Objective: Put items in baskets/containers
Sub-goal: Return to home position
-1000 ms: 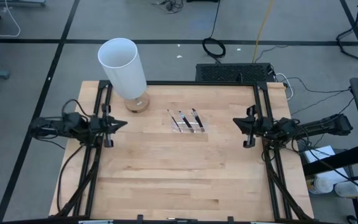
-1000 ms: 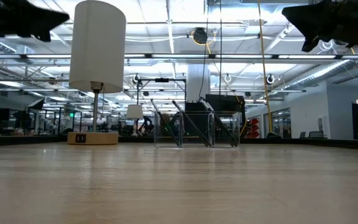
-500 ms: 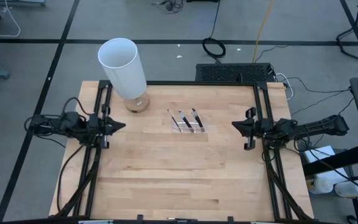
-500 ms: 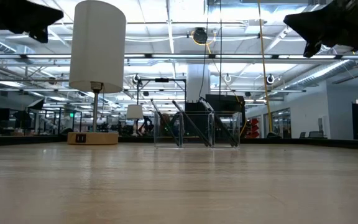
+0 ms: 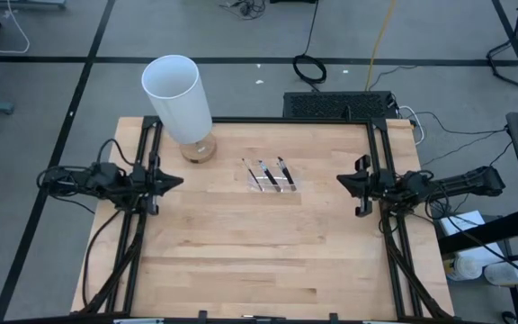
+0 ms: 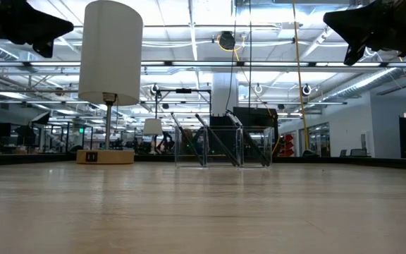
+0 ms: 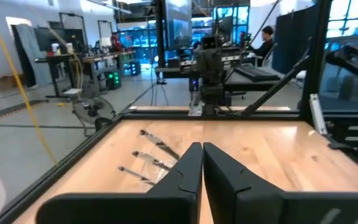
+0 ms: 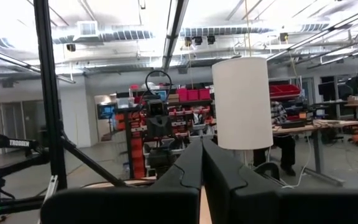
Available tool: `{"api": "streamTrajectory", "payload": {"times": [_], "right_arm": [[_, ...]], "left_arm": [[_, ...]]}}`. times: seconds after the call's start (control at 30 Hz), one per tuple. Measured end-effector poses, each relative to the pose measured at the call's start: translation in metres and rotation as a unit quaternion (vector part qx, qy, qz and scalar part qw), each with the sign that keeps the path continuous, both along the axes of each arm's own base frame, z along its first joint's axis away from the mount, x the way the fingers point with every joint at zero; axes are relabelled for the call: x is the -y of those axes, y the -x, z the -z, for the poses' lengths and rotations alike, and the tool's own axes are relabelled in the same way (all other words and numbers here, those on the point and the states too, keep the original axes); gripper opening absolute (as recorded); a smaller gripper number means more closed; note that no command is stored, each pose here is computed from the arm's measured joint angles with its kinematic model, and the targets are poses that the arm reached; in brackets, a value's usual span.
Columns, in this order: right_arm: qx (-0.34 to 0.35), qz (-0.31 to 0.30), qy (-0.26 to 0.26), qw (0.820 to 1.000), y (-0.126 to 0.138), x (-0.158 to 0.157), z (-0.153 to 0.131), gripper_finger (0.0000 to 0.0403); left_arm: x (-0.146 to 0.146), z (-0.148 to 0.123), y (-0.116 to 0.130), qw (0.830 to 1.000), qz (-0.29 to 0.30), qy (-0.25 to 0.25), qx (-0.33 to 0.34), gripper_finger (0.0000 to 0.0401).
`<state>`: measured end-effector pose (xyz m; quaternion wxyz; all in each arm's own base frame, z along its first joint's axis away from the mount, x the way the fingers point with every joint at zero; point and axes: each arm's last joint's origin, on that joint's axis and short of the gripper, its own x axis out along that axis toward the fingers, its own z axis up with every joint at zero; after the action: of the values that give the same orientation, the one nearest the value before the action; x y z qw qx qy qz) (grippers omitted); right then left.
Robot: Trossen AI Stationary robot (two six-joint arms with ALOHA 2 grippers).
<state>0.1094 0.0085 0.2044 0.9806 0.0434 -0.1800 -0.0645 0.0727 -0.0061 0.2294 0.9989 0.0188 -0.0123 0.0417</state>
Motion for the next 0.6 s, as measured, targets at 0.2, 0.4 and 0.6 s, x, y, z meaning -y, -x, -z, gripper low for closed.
{"api": "streamTrajectory", "payload": {"times": [0.2,0.4,0.6], "right_arm": [[0.011,0.0,0.005,1.0,0.001,0.0,-0.002,0.0],[0.032,-0.043,0.043,0.998,0.005,-0.006,-0.006,0.0],[0.031,-0.044,0.047,0.997,0.006,-0.007,-0.006,0.0]], "left_arm": [[-0.002,0.003,0.0,0.999,-0.032,-0.024,-0.02,0.0005],[-0.003,0.001,0.001,0.999,-0.042,-0.024,-0.014,0.0013],[-0.001,0.015,-0.005,0.998,-0.038,-0.034,-0.028,0.0009]]}}
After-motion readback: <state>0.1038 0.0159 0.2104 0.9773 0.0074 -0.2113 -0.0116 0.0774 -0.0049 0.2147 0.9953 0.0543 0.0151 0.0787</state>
